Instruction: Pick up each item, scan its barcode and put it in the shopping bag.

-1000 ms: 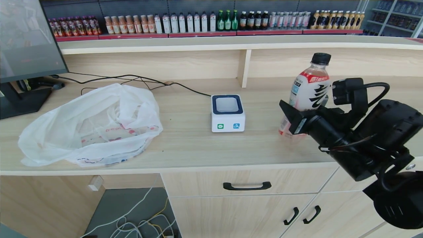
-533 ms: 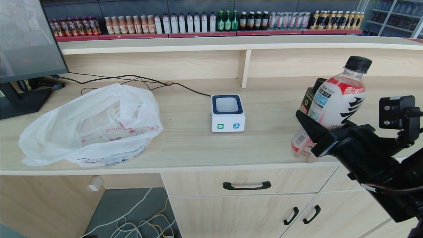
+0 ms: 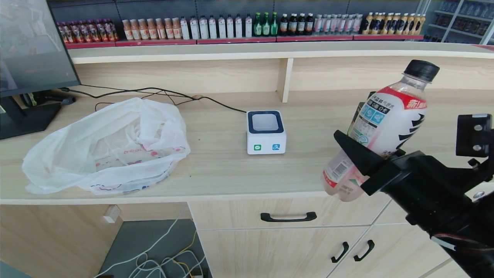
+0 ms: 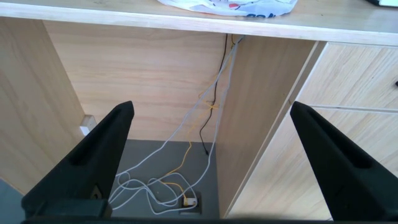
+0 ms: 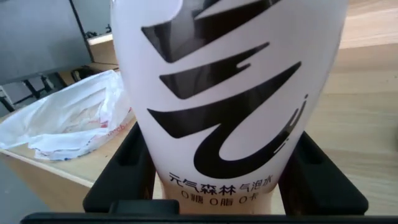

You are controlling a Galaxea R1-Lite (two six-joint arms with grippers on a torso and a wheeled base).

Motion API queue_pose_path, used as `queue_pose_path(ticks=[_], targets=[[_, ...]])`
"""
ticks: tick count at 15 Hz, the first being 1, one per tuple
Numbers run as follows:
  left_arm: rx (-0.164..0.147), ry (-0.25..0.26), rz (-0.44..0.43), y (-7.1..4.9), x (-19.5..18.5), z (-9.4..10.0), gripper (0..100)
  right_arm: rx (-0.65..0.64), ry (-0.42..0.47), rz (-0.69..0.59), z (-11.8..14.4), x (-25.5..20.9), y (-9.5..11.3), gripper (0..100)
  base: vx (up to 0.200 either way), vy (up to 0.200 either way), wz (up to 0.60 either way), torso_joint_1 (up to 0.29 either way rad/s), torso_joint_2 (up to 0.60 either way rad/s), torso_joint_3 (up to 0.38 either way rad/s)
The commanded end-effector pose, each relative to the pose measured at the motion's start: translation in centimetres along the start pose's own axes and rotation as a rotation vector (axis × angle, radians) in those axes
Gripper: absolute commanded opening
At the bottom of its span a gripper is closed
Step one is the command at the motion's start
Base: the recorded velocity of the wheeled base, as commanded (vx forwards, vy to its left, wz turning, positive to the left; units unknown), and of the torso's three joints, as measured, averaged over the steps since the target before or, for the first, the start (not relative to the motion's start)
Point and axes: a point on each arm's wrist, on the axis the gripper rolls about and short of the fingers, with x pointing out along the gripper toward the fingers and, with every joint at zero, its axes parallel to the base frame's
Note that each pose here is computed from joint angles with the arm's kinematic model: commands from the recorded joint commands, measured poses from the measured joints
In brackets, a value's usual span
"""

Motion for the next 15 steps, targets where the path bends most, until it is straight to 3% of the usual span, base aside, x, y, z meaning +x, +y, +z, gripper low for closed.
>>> queue_pose_path(ticks=[1,4,9,15], targets=[[0.0,0.0,0.0,0.0,0.0,0.0,100,0.069,-0.034,0.087,1.0,-0.3,1.8,0,0.0,0.0,0.0,0.0,0.0,0.0],[0.0,0.0,0.002,0.0,0.0,0.0,100,0.098,-0.019,0.215,1.3,-0.9,2.1,0,0.0,0.0,0.0,0.0,0.0,0.0],[0.0,0.0,0.0,0.0,0.0,0.0,100,0.282,-0.02,0.258,1.9,-0.7,2.3,0,0.0,0.0,0.0,0.0,0.0,0.0],[0.0,0.0,0.0,0.0,0.0,0.0,100,0.324,0.019,0.373,1.1,0.9,3.6,0,0.0,0.0,0.0,0.0,0.0,0.0]])
